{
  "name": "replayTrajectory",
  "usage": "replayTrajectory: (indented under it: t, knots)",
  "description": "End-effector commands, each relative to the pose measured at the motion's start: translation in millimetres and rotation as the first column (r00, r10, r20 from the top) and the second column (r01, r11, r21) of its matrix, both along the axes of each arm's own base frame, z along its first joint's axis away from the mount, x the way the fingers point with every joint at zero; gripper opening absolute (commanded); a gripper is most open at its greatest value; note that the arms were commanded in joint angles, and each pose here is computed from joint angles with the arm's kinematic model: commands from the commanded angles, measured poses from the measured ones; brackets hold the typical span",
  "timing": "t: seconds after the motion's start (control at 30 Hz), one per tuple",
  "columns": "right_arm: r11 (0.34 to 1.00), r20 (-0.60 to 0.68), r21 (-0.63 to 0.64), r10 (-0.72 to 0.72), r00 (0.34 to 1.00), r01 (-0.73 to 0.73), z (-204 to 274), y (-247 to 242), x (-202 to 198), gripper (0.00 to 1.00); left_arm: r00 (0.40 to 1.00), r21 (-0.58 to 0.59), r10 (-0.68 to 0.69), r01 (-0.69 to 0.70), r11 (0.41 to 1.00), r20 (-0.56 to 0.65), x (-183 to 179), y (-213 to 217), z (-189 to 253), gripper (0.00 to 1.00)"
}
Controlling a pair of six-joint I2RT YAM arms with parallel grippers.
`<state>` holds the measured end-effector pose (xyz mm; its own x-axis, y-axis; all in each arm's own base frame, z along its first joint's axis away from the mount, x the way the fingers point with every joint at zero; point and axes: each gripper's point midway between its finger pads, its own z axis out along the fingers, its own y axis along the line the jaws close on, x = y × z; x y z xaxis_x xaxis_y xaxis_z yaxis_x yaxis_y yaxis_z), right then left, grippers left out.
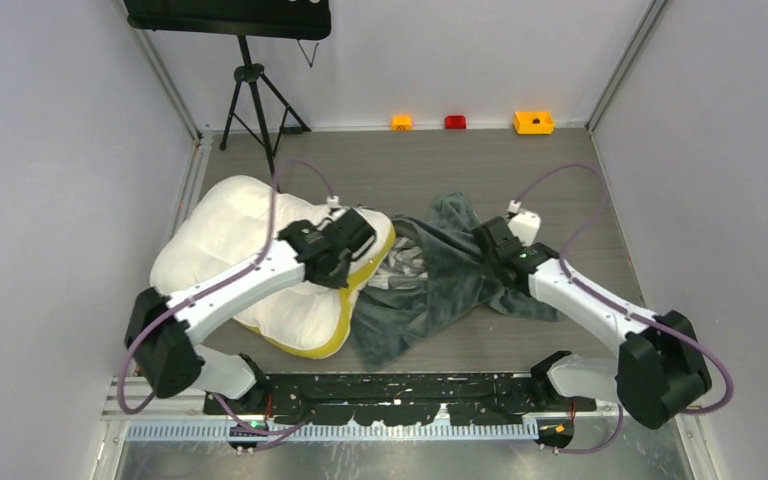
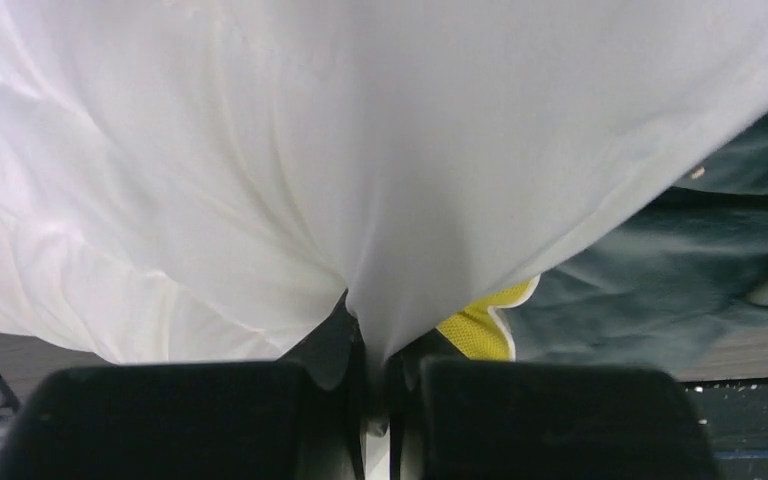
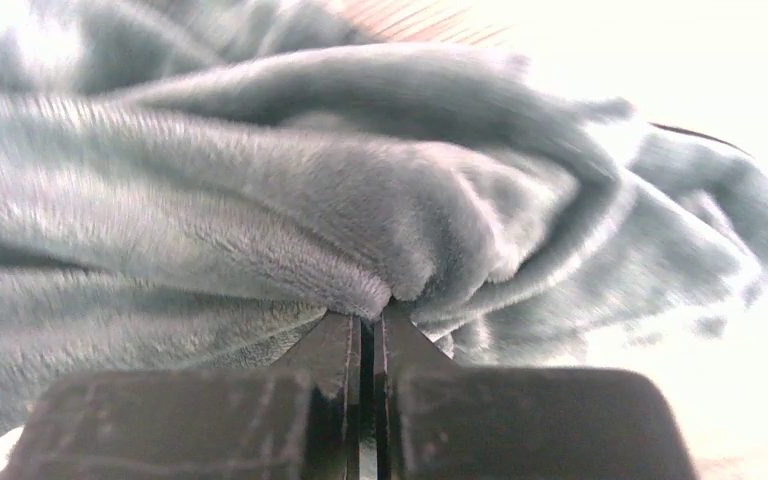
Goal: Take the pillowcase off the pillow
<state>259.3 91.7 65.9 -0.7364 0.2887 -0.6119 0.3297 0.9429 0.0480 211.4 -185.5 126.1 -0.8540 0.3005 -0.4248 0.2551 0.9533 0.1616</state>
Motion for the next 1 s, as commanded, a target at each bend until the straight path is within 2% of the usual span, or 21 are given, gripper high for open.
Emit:
replayTrajectory:
  t: [0.0, 0.1, 0.2, 0.3, 0.5, 0.6, 0.73, 0.83, 0.87, 0.97]
  knots:
    - [0.915, 0.18, -0.11, -0.365, 0.913, 0.388, 47, -83, -1, 0.0, 0.979, -0.153, 0.179, -0.162, 0.975, 0.102, 16, 43, 30, 0.0]
    - [0.873, 0.257, -0.076, -0.45, 0.855, 0.482, 79, -105, 0, 0.0, 0.961, -0.325, 0.243, -0.19, 0.926, 0.131, 21, 49, 46, 0.0]
    - [0.843, 0.347, -0.036, -0.494, 0.798, 0.537, 113, -119, 4, 0.0, 0.944, -0.423, 0.292, -0.203, 0.883, 0.156, 25, 56, 61, 0.0]
    - [0.819, 0.393, 0.023, -0.535, 0.748, 0.574, 141, -128, 12, 0.0, 0.937, -0.459, 0.318, -0.222, 0.86, 0.142, 31, 60, 67, 0.0]
    - [0.834, 0.462, 0.094, -0.521, 0.718, 0.544, 204, -121, 51, 0.0, 0.955, -0.567, 0.293, -0.215, 0.795, 0.05, 57, 36, 77, 0.0]
    - [0.868, 0.516, 0.104, -0.464, 0.719, 0.486, 245, -117, 72, 0.0, 0.946, -0.582, 0.316, -0.217, 0.783, 0.072, 82, 31, 89, 0.0]
    - [0.881, 0.583, 0.126, -0.437, 0.684, 0.455, 302, -126, 93, 0.0, 0.918, -0.606, 0.388, -0.262, 0.751, 0.083, 128, 34, 101, 0.0]
    - [0.927, 0.605, 0.152, -0.362, 0.709, 0.343, 333, -112, 116, 0.0, 0.887, -0.661, 0.451, -0.281, 0.696, 0.098, 172, 35, 119, 0.0]
    - [0.954, 0.596, 0.157, -0.297, 0.746, 0.255, 335, -95, 129, 0.0, 0.883, -0.679, 0.457, -0.27, 0.683, 0.108, 188, 33, 126, 0.0]
    - [0.974, 0.622, 0.224, -0.113, 0.775, -0.038, 351, -43, 150, 0.0, 0.882, -0.715, 0.449, -0.22, 0.664, 0.146, 225, 23, 160, 0.0]
